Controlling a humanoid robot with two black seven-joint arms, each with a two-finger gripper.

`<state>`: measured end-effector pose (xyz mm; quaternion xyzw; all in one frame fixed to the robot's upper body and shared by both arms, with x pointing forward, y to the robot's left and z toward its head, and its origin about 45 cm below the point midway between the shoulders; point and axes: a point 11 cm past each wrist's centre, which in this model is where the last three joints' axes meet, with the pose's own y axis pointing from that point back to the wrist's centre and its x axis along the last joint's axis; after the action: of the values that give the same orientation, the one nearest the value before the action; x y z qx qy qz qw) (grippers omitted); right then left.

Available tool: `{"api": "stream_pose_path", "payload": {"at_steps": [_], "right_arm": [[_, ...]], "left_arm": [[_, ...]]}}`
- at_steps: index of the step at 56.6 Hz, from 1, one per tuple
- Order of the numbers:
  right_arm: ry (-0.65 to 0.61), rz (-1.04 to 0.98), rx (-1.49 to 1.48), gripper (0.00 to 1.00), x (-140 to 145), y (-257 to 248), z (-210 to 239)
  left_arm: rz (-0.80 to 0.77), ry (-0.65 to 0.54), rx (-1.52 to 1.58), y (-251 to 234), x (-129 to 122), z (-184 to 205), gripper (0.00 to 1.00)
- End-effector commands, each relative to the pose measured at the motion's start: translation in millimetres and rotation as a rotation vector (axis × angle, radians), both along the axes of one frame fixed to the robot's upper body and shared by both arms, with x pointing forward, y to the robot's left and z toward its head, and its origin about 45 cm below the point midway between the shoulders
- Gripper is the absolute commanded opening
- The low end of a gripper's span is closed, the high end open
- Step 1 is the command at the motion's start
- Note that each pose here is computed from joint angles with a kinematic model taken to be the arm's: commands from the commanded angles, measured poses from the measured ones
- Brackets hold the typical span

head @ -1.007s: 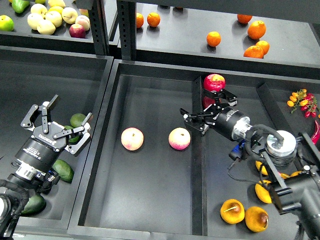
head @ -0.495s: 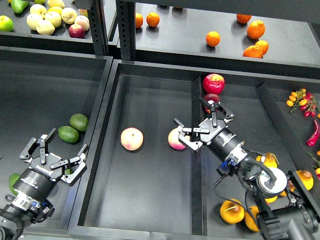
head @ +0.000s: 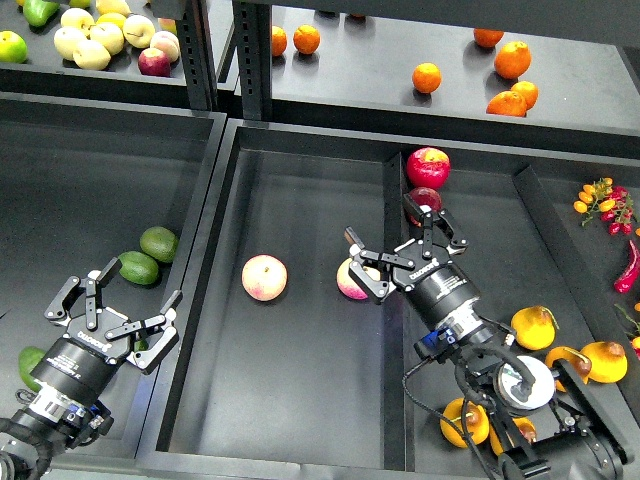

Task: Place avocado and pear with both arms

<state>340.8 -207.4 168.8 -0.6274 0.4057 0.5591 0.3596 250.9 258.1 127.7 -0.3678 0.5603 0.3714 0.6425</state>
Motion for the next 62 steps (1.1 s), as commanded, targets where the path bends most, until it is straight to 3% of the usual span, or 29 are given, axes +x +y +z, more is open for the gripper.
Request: {"api": "stream_pose_path", "payload": {"at_steps": [1, 10, 23, 35, 47, 53, 62], "right_arm": [[-0.018, -0.086, 0.002, 1.00, 4.8, -14.9, 3.4], [-0.049, -0.073, 0.010, 1.00, 0.4, -6.0, 1.1], [-0.021, 0.026, 0.020, 1.00, -15.2, 26.4, -11.4], [0.072, -0.001, 0.032, 1.00, -33.0, 20.5, -38.0], [0.233, -0.115, 0.004, 1.00, -19.1, -12.7, -41.0], [0.206, -0.130, 0.017, 1.00, -16.3, -18.2, -35.5], [0.028, -0.048, 0.055, 1.00, -21.1, 5.1, -19.4]], "left_arm": [[0.001, -0.011, 0.005, 1.2, 12.7, 1.8, 0.99], [-0.072, 0.055, 0.020, -20.1, 6.5, -20.2, 0.99], [-0.115, 0.037, 0.021, -35.3, 9.8, -15.4, 0.99], [-0.119, 0.021, 0.021, -36.8, 11.7, -10.4, 0.99], [-0.129, 0.015, 0.037, -38.3, 11.6, -9.5, 0.99], [-0.133, 0.013, 0.046, -38.8, 11.5, -9.5, 0.99], [-0.140, 0.006, 0.053, -40.3, 11.6, -7.7, 0.99]]}}
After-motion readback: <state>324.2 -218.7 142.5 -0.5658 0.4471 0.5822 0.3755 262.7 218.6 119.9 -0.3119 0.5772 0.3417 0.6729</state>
